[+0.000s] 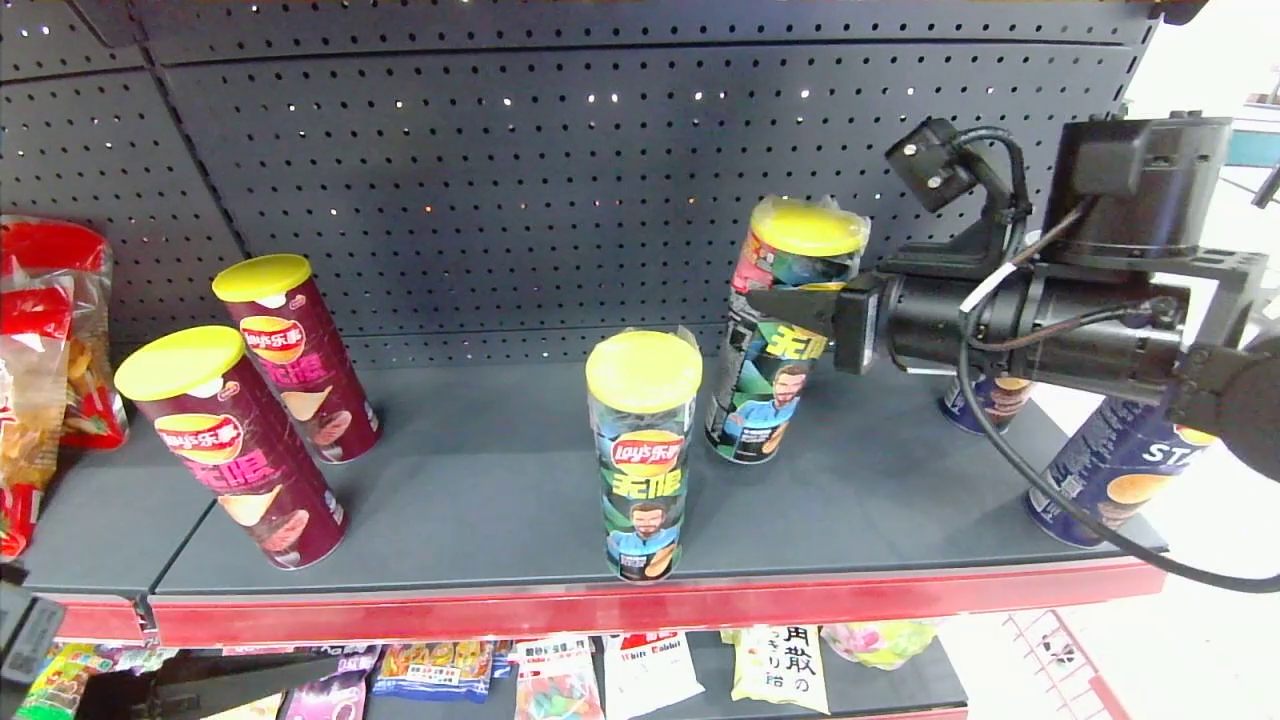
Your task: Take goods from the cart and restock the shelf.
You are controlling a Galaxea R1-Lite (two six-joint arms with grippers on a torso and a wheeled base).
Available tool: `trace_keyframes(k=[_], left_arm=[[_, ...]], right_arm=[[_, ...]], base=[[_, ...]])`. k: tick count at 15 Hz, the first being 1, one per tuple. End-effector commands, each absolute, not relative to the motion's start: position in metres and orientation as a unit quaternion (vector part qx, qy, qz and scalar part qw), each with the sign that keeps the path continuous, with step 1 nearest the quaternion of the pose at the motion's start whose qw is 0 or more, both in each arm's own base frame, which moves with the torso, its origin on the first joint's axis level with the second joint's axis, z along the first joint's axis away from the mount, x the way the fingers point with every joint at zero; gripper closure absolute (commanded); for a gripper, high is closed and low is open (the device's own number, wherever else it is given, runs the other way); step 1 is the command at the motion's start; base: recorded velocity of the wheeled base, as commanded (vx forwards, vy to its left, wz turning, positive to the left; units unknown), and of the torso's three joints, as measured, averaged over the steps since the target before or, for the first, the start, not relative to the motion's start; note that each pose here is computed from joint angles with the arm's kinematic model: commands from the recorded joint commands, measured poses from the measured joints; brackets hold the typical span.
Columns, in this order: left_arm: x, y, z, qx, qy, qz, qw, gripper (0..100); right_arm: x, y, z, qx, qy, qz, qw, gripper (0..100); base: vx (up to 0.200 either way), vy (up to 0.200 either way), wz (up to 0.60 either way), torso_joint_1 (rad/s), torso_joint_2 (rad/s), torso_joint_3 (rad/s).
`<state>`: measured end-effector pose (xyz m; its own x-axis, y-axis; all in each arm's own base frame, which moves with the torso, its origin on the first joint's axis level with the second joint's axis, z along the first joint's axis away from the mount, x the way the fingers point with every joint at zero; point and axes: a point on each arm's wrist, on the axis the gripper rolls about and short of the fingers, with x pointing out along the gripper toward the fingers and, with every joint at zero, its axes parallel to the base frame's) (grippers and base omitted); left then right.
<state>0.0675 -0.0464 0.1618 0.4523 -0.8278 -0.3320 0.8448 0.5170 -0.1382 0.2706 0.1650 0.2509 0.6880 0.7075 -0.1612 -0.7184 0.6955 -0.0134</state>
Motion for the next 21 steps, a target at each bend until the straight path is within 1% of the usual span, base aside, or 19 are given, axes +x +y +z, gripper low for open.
trace_keyframes(k=[1,5,9,21], left_arm=[[0.05,-0.037,0.167,0.028,0.152,-0.484,0.861,0],[0.039,-0.032,0.163,0.031,0.156,-0.469,0.869,0],[0.03,-0.027,0.158,0.032,0.166,-0.461,0.871,0],[0.028,-0.026,0.158,0.034,0.162,-0.456,0.875,0]], right_arm=[[0.298,0.186,0.232,-0.063,0.084,0.397,0.912,100],[0.316,0.197,0.227,-0.063,0.082,0.402,0.91,100],[0.323,0.202,0.221,-0.063,0.088,0.412,0.905,100],[0.336,0.227,0.216,-0.063,0.078,0.428,0.898,100]], base=[[0.0,0.0,0.0,0.0,0.0,0.0],[0.0,0.0,0.0,0.0,0.0,0.0],[0.0,0.0,0.0,0.0,0.0,0.0],[0.0,0.0,0.0,0.0,0.0,0.0]])
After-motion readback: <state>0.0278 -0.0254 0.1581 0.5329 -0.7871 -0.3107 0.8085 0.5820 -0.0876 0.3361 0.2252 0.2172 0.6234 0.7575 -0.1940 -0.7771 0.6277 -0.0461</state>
